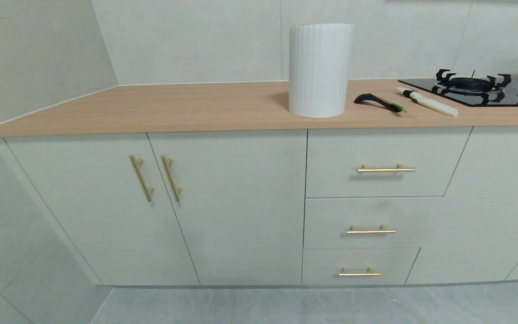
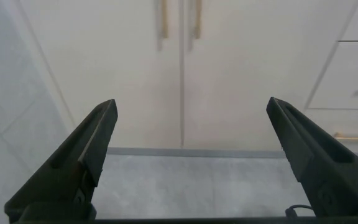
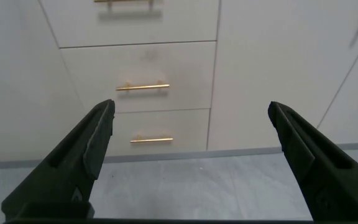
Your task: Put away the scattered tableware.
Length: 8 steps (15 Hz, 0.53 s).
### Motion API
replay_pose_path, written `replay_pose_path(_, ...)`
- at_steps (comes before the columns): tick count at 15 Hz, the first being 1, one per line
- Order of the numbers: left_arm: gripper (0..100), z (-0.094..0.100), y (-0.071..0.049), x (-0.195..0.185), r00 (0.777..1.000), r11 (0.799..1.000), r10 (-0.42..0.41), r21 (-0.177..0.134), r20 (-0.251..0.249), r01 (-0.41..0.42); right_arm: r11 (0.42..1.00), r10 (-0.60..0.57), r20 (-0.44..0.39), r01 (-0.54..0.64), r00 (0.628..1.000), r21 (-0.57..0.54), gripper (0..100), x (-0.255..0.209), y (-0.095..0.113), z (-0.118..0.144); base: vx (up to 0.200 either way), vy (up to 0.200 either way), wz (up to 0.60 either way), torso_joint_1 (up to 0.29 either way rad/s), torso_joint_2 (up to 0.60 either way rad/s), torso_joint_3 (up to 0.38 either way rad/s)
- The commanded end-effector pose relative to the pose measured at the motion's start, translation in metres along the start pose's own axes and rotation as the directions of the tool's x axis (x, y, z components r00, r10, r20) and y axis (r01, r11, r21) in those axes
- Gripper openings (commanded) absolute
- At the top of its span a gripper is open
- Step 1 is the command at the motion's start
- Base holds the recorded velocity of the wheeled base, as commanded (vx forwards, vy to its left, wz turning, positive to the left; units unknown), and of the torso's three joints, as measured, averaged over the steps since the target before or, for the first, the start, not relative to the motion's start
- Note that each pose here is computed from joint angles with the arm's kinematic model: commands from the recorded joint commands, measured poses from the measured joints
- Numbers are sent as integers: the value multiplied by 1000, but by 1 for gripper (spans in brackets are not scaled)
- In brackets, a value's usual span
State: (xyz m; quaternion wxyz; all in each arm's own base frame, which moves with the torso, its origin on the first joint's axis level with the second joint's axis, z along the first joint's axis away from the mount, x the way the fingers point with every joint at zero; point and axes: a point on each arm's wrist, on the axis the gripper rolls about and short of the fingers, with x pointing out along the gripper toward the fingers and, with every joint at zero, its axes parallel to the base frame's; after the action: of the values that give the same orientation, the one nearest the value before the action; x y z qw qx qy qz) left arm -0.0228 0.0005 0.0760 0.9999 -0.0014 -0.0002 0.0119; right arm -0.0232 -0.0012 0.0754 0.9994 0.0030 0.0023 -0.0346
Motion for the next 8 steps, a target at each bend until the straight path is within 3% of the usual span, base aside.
replay_pose_path(1,100,0,0,0,1000,1000,1,0,0,-1,1000,0,-3,0,1000,0,100,0,0,0,0,0,0,0,0,0)
replay_pose_path(6,100,0,0,0,1000,1000,1,0,0,-1,1000,0,-1,0,1000,1,100,0,0,0,0,0,0,0,0,0)
replay_pose_path(8,100,0,0,0,1000,1000,1,0,-2,-1,1000,0,-1,0,1000,0,100,0,0,0,200,0,0,0,2,2)
